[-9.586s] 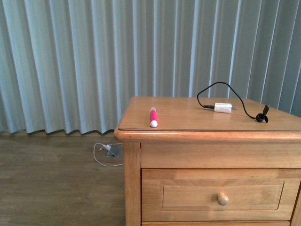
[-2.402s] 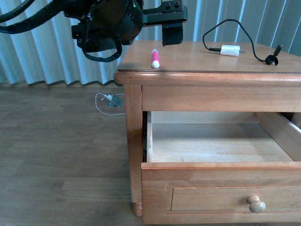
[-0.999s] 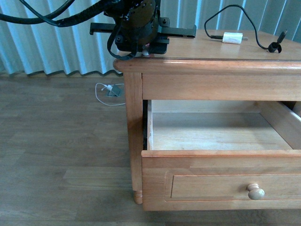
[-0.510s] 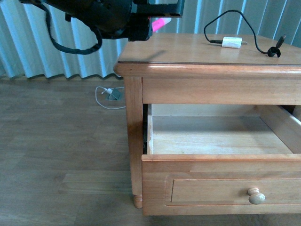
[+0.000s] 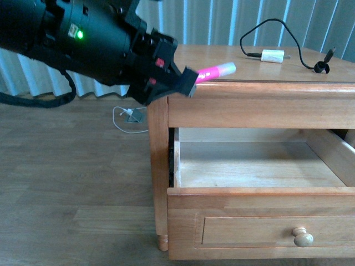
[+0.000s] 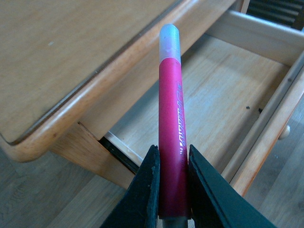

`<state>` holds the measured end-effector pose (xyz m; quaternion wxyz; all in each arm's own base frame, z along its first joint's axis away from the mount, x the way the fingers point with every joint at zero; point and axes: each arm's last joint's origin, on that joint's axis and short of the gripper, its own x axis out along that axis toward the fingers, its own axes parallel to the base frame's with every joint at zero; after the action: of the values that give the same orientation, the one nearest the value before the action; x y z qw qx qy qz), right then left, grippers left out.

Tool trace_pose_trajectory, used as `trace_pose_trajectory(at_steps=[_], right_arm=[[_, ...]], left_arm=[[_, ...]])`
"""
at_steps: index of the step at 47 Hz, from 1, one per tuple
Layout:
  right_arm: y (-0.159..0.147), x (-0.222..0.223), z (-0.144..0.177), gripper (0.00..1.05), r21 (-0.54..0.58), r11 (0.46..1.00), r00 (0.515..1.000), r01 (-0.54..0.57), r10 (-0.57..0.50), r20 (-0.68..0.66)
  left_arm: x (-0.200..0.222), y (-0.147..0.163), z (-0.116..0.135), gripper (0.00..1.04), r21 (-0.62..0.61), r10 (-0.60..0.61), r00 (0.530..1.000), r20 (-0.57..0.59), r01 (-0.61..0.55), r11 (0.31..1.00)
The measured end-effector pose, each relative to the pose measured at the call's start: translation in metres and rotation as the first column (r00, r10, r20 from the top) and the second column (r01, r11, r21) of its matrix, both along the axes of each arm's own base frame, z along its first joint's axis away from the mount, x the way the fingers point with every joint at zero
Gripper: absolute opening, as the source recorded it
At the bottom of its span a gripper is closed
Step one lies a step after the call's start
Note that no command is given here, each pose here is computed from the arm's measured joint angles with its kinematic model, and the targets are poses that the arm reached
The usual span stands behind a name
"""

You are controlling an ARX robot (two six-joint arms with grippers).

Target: Place pink marker in drawer with both arms

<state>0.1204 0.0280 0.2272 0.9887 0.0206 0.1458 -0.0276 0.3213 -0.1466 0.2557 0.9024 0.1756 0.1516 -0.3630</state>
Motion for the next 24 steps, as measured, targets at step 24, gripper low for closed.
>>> trace_pose_trajectory(at_steps=[24], right_arm=[[0.0,0.0,0.0,0.96,0.0,1.0,1.0,0.0,0.0,0.0]], left_arm=[[0.028,-0.059,-0.079,0.15,0.201,-0.015,0.998,-0.062,0.027,0.979]])
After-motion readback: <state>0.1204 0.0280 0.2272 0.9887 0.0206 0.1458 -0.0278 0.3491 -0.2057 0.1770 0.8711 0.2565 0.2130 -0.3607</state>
